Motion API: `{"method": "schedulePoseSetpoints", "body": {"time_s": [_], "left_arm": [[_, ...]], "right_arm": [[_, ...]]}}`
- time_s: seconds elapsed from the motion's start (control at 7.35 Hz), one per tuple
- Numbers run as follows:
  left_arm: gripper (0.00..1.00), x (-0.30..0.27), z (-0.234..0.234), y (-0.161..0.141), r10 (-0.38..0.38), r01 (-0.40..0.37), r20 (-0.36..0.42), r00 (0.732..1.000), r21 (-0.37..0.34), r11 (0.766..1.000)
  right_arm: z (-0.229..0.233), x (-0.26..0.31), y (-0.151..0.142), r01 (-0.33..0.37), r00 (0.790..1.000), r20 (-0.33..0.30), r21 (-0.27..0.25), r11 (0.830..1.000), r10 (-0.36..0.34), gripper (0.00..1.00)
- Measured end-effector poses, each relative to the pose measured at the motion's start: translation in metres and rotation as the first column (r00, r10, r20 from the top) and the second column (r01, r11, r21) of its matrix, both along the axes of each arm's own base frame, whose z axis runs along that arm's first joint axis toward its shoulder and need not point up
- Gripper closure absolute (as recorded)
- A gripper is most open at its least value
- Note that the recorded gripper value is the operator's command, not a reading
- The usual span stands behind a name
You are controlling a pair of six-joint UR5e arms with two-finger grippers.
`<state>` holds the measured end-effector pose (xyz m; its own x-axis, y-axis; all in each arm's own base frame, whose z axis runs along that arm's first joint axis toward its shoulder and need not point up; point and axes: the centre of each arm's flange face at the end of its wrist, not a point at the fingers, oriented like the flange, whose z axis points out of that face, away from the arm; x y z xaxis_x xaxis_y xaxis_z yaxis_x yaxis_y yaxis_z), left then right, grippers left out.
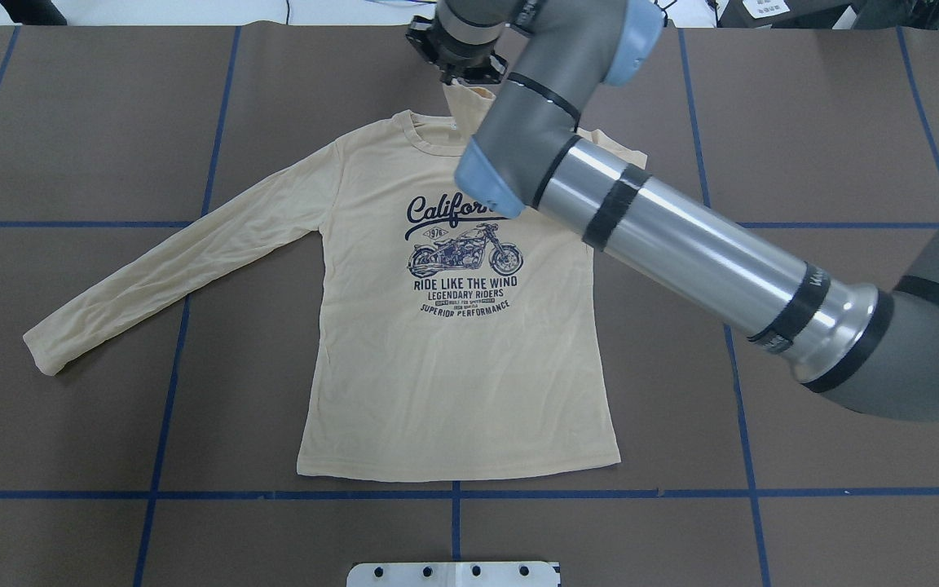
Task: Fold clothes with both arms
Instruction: 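Grasp the sleeve cuff with the right gripper and fold it across the shirt body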
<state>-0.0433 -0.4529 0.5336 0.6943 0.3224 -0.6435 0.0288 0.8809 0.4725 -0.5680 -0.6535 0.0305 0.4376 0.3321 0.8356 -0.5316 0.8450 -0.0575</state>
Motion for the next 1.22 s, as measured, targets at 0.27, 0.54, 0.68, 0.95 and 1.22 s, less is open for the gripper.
{"method": "schedulePoseSetpoints", "body": {"time_s": [0.27, 0.54, 0.68, 0.95, 1.22], "left_arm": [[0.0, 0.001, 0.001, 0.0, 0.003, -0.003, -0.004, 1.0, -0.001, 1.0], [0.0, 0.001, 0.0, -0.001, 0.004, -0.004, -0.006, 1.0, 0.0, 1.0], [0.0, 0.001, 0.0, -0.001, 0.004, -0.004, -0.005, 1.0, 0.0, 1.0], [0.0, 0.002, 0.003, -0.001, 0.005, -0.005, -0.005, 1.0, -0.007, 1.0], [0.0, 0.004, 0.01, -0.003, 0.012, -0.012, -0.008, 1.0, -0.021, 1.0]], "right_arm": [[-0.038, -0.033, 0.017, -0.029, 1.0, -0.008, 0.034, 0.999, 0.029, 1.0], [-0.045, -0.074, 0.037, -0.043, 0.999, -0.014, 0.074, 0.996, 0.044, 1.0], [-0.039, -0.092, 0.048, -0.041, 0.999, -0.018, 0.085, 0.996, 0.042, 0.01], [-0.037, -0.115, 0.067, -0.031, 0.999, -0.021, 0.101, 0.994, 0.033, 0.01], [-0.048, -0.117, 0.072, -0.036, 0.999, -0.006, 0.105, 0.994, 0.036, 0.01]]}}
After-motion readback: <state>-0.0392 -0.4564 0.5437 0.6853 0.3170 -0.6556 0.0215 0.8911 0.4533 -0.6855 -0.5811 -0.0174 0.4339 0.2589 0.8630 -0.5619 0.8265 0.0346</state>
